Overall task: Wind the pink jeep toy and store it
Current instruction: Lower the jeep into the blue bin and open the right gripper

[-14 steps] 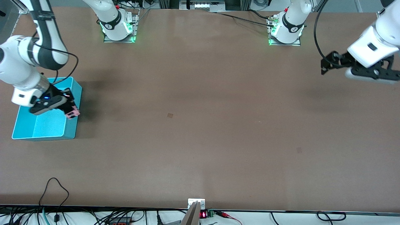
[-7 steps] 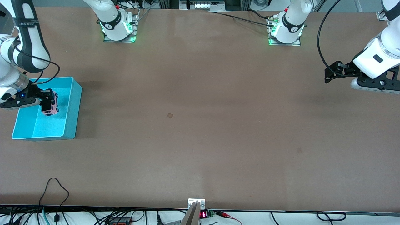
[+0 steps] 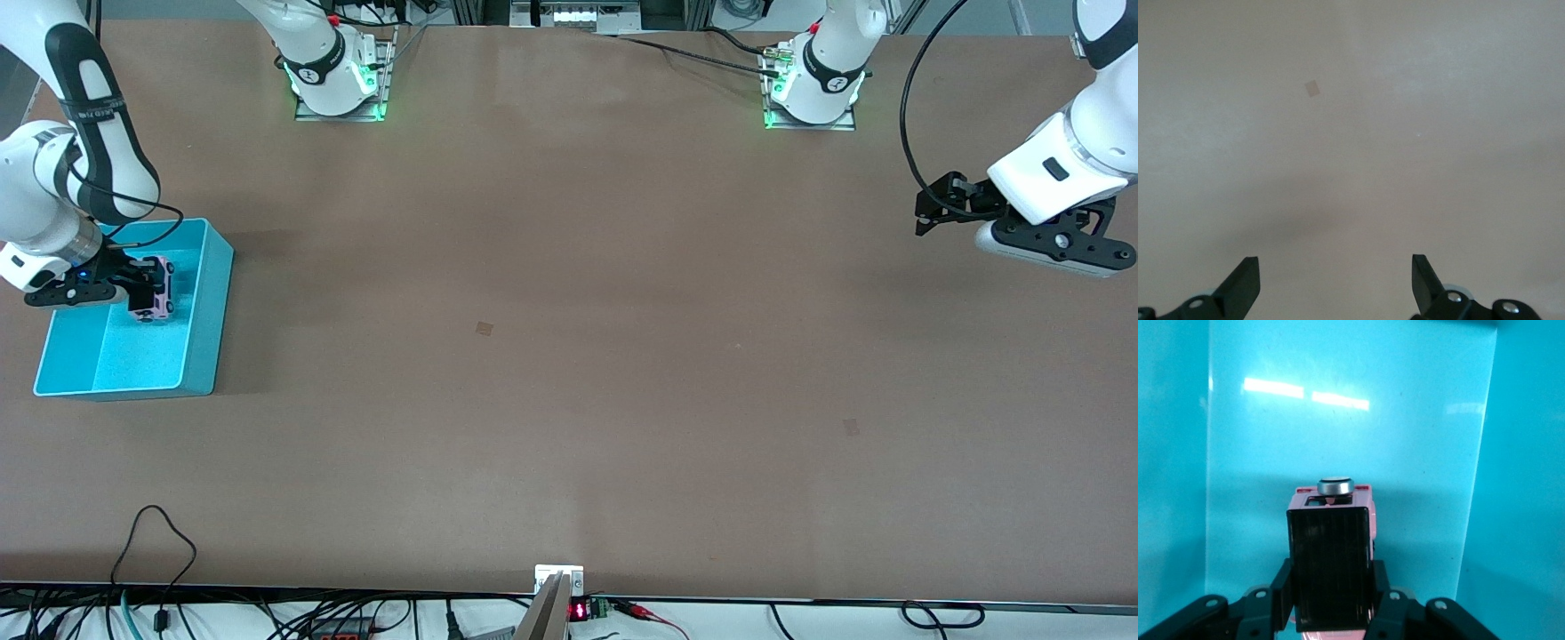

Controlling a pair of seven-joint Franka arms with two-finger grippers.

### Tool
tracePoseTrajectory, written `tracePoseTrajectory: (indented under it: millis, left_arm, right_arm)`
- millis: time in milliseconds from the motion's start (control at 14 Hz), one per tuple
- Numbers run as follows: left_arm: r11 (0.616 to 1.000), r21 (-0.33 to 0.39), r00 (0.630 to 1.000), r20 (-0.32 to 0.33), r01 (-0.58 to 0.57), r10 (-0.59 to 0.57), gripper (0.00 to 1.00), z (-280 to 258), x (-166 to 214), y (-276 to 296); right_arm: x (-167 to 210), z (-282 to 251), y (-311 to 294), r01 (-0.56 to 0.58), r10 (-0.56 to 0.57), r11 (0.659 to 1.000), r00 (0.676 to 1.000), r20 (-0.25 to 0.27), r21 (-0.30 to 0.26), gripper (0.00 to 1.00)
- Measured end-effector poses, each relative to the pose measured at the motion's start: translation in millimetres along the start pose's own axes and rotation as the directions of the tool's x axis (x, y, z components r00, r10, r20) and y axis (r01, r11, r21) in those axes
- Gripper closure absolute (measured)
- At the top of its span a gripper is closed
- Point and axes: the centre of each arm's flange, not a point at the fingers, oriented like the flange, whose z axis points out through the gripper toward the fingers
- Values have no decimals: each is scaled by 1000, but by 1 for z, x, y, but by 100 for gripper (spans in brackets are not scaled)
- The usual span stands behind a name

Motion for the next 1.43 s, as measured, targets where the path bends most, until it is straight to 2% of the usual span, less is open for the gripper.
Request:
tracePoseTrajectory:
  millis: [357, 429, 786, 1071, 1429]
  left_arm:
    - [999, 0, 999, 6, 48, -48, 0, 1, 0, 5]
    - [999, -1, 999, 12, 52, -52, 0, 0, -1, 5]
    - [998, -1, 998, 16, 60, -60, 0, -1, -1, 6]
    - [998, -1, 998, 16, 60, -60, 0, -1, -1, 8]
    - [998, -1, 998, 15, 59, -59, 0, -2, -1, 9]
  right_arm:
    - [-5, 9, 0, -4, 4, 1000, 1000, 17, 6, 51]
    - [-4, 9, 0, -4, 4, 1000, 1000, 17, 6, 47]
    - [13, -26, -5, 19, -19, 1000, 1000, -20, 10, 0]
    - [44, -101, -39, 99, -97, 994, 995, -36, 55, 0]
    - [83, -187, -78, 160, -155, 984, 986, -69, 76, 0]
